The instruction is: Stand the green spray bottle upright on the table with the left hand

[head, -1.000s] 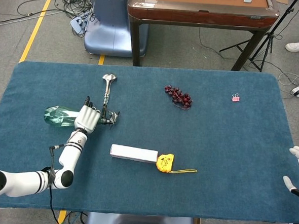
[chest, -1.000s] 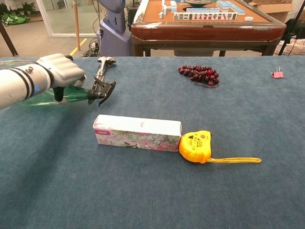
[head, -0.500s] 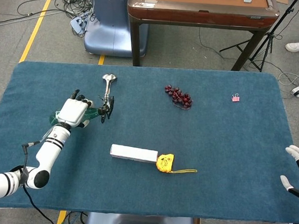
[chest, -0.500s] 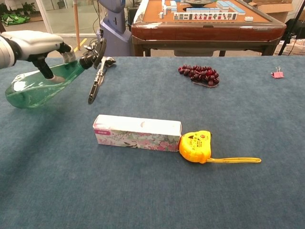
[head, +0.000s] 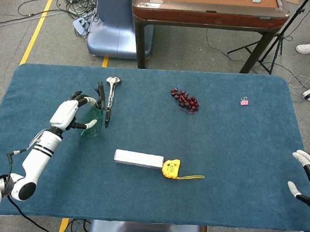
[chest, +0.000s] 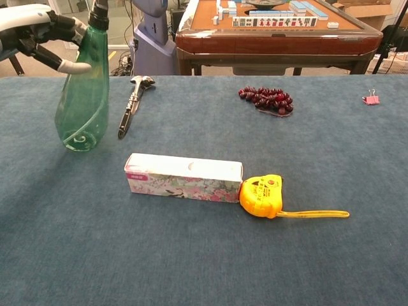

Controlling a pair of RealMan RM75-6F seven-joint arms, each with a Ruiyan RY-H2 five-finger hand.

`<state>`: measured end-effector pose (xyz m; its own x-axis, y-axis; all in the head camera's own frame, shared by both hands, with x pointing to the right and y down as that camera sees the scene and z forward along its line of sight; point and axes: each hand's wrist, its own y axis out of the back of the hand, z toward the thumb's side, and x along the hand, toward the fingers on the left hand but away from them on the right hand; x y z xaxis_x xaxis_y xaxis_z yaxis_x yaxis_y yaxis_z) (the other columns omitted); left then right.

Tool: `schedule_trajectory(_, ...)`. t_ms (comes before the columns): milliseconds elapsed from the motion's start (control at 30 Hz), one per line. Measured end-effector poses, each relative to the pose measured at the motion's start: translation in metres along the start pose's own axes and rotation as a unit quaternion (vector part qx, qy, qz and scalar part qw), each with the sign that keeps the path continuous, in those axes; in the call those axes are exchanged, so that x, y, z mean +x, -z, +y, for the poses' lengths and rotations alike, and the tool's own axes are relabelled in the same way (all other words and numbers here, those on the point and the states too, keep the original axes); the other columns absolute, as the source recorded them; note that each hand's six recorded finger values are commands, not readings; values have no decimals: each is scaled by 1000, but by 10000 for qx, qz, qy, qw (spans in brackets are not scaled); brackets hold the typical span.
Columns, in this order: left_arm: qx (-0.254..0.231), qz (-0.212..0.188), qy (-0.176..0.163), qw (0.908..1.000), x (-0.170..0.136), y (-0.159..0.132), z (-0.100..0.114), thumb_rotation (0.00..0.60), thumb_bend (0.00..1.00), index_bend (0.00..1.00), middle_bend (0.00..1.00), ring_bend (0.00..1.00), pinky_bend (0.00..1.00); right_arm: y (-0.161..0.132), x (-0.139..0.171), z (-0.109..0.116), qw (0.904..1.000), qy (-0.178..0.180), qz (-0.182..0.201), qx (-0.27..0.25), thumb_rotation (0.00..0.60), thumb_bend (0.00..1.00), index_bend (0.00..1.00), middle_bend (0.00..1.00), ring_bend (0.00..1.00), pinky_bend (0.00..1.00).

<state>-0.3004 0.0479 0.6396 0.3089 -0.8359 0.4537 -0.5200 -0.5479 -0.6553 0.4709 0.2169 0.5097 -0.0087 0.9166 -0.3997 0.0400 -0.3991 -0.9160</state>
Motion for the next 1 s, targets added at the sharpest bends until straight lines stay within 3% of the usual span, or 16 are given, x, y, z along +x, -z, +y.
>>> schedule_trajectory(167, -839, -225, -23, 9962, -4, -2, 1, 600, 322, 427, 393, 178, 0, -2, 0, -1, 10000, -9, 11, -5, 600, 249, 211, 201, 85, 120)
schedule_trajectory(433, -1213, -459, -94, 9915, -4, 3, -11, 600, 322, 427, 393, 178, 0, -1, 0, 0, 10000, -6, -10, 14, 600, 249, 211, 201, 85, 120)
schedule_trajectory(767, -1325, -446, -156, 9901, -2, 16, -21, 600, 322, 396, 387, 178, 0, 0, 2, 1, 10000, 4, -50, 31, 600, 250, 211, 201, 85, 120)
schedule_trajectory(1000, -1061, -444, -54, 9933, -7, 26, -22, 600, 322, 289, 259, 127, 0, 0, 3, 2, 10000, 23, -57, 38, 600, 249, 211, 201, 85, 121)
